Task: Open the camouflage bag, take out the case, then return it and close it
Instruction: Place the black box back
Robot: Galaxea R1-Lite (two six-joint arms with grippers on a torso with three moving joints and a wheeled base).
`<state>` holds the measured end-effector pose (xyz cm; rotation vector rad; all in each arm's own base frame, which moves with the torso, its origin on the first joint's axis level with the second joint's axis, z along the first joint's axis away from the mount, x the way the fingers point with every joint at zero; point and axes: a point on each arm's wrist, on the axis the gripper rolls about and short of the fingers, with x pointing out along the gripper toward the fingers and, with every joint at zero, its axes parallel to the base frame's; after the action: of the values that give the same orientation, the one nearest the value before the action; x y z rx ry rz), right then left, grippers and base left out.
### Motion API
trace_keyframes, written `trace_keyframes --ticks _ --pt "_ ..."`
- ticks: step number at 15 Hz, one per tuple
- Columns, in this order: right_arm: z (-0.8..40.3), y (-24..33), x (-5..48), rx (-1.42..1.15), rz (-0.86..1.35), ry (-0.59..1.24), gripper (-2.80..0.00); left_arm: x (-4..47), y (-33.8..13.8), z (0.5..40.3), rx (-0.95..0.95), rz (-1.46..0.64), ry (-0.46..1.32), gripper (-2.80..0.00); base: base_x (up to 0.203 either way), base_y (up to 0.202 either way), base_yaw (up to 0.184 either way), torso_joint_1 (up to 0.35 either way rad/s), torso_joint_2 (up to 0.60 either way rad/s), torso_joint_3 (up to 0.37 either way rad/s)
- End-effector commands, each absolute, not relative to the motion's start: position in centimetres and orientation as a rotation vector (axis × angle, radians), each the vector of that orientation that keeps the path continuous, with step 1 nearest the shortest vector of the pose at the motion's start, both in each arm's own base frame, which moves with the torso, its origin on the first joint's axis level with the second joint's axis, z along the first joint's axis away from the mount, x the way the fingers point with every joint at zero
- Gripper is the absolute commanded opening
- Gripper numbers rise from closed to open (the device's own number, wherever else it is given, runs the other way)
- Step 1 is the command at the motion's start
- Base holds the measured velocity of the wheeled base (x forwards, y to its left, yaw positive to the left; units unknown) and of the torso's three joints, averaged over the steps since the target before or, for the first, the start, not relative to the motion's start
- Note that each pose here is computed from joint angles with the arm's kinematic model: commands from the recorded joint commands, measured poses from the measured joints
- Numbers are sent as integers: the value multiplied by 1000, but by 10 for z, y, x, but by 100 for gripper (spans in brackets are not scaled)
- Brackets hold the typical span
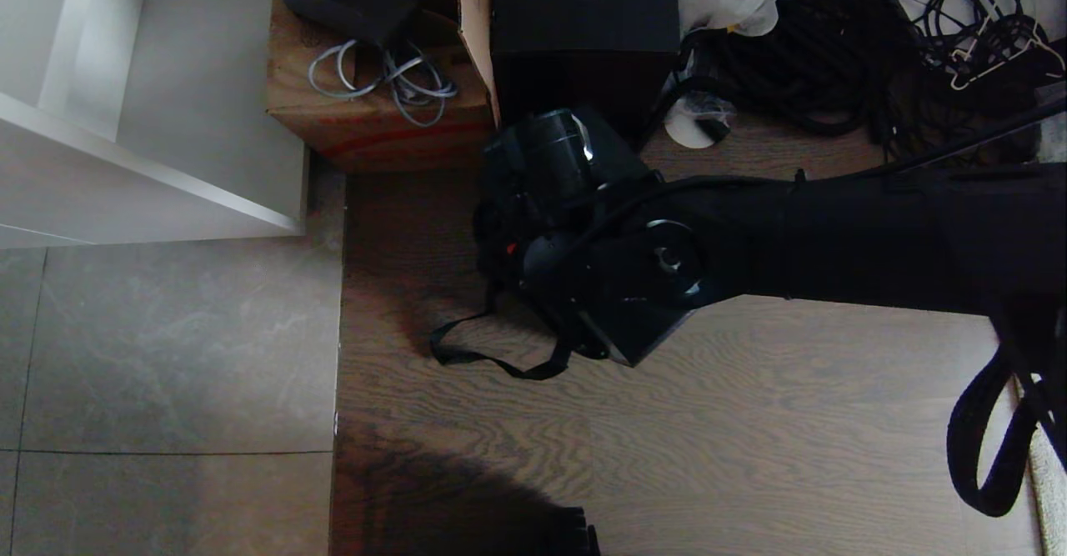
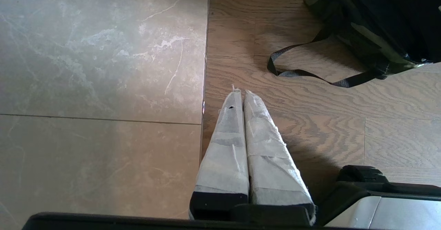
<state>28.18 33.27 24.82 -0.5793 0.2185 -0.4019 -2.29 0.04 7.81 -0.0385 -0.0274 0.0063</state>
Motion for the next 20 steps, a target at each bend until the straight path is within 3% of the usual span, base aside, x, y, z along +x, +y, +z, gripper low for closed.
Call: trace_keyframes --ticks 1,7,20 --pt "258 328 278 -547 -412 206 -280 -22 0 76 -39 6 -20 -280 0 0 0 0 0 0" --pt "257 330 280 -507 -417 193 -280 -22 0 76 -39 7 -19 -280 0 0 0 0 0 0" --pt "207 341 307 -544 -425 242 -280 -22 0 76 -39 7 -19 -280 0 0 0 0 0 0"
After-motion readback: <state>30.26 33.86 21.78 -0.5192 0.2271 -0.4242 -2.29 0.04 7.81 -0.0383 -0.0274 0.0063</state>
